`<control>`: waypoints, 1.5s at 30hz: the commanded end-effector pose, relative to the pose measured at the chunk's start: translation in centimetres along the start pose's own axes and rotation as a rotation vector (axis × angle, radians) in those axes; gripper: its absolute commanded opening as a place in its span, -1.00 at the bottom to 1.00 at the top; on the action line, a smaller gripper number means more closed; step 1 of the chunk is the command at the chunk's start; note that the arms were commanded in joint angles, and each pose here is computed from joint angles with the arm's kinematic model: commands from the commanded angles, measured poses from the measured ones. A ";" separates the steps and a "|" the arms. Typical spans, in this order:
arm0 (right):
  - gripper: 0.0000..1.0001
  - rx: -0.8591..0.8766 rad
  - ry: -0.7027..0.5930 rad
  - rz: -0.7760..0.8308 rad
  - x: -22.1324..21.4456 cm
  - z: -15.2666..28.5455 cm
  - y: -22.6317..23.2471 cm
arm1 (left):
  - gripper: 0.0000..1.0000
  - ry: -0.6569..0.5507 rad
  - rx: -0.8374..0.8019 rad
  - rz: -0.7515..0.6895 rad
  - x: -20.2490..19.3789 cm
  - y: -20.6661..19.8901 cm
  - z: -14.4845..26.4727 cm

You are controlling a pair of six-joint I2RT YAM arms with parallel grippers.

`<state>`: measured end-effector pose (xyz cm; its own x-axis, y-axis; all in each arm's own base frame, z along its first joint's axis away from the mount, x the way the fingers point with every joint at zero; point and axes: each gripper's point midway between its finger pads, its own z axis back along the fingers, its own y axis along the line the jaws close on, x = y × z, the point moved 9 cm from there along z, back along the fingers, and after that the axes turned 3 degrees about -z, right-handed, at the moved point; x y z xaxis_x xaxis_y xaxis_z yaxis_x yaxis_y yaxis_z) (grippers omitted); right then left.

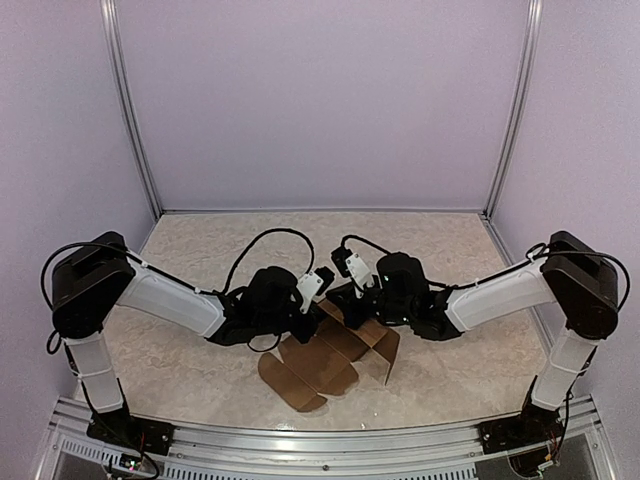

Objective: Fold the paper box

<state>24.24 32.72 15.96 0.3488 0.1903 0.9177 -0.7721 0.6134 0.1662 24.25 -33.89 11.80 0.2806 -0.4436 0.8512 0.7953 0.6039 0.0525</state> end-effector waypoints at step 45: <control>-1.00 -0.049 0.052 -0.031 -1.2 -0.1 -0.1 | -0.25 -0.370 -0.062 0.142 -2.4 1.5 -0.9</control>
<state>24.44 32.90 15.66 0.3674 0.1558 0.9169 -0.7415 0.6442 0.1876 24.76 -31.68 9.22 0.1909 -0.0986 0.9766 0.7705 0.6315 -0.0869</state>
